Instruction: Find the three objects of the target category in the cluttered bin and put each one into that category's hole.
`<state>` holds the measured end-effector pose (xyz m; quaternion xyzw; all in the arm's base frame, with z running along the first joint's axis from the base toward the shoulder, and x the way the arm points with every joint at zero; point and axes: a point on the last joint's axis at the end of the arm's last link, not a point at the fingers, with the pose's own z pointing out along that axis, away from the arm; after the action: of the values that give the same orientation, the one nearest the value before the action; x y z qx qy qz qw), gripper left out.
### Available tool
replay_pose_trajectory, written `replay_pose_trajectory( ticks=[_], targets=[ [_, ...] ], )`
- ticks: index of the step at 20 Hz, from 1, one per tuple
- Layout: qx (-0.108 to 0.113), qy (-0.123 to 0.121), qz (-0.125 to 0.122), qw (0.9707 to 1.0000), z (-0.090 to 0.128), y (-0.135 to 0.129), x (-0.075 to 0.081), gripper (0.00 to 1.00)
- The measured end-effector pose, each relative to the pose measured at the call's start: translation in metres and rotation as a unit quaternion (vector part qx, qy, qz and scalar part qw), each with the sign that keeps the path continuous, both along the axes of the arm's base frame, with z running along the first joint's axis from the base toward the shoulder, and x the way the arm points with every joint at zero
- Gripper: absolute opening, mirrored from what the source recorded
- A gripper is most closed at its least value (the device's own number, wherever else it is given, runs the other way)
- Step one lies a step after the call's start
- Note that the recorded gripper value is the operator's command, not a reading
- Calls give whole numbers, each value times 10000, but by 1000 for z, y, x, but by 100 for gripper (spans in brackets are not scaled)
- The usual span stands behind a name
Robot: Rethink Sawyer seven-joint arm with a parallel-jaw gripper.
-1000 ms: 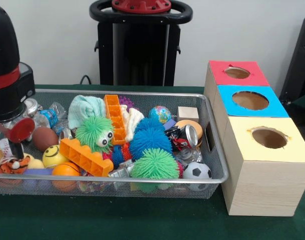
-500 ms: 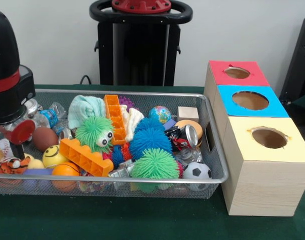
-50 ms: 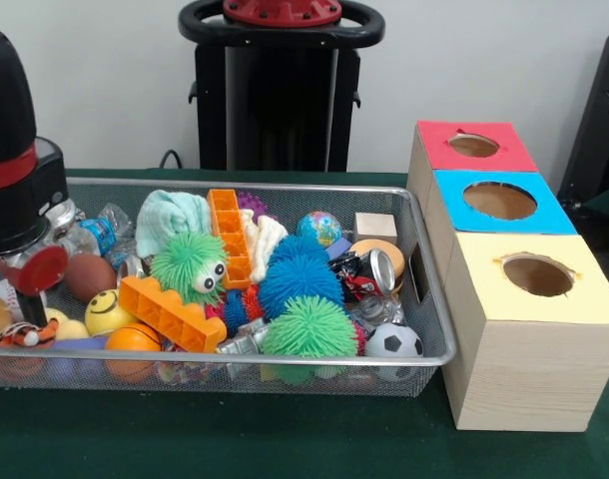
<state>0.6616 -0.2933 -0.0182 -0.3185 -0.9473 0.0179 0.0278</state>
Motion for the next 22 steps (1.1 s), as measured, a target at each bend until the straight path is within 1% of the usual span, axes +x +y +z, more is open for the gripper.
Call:
replay_pose_trajectory(
  ticks=[7, 11, 14, 15, 17, 20, 21, 22],
  targets=[
    [84, -103, -54, 9999, -1, -4, 5, 0],
    [108, -87, -68, 9999, -2, -4, 5, 0],
    [199, 55, -90, 9997, 0, 0, 1, 0],
    [240, 131, -94, 9996, 2, 4, -2, 0],
    [279, 199, -87, 9994, 3, 11, -6, 0],
    [370, 361, -47, 9987, 4, 31, -17, 0],
    [481, 470, -31, 9977, 3, 49, -25, 0],
    [512, 491, -32, 9975, 2, 53, -27, 0]
  ],
)
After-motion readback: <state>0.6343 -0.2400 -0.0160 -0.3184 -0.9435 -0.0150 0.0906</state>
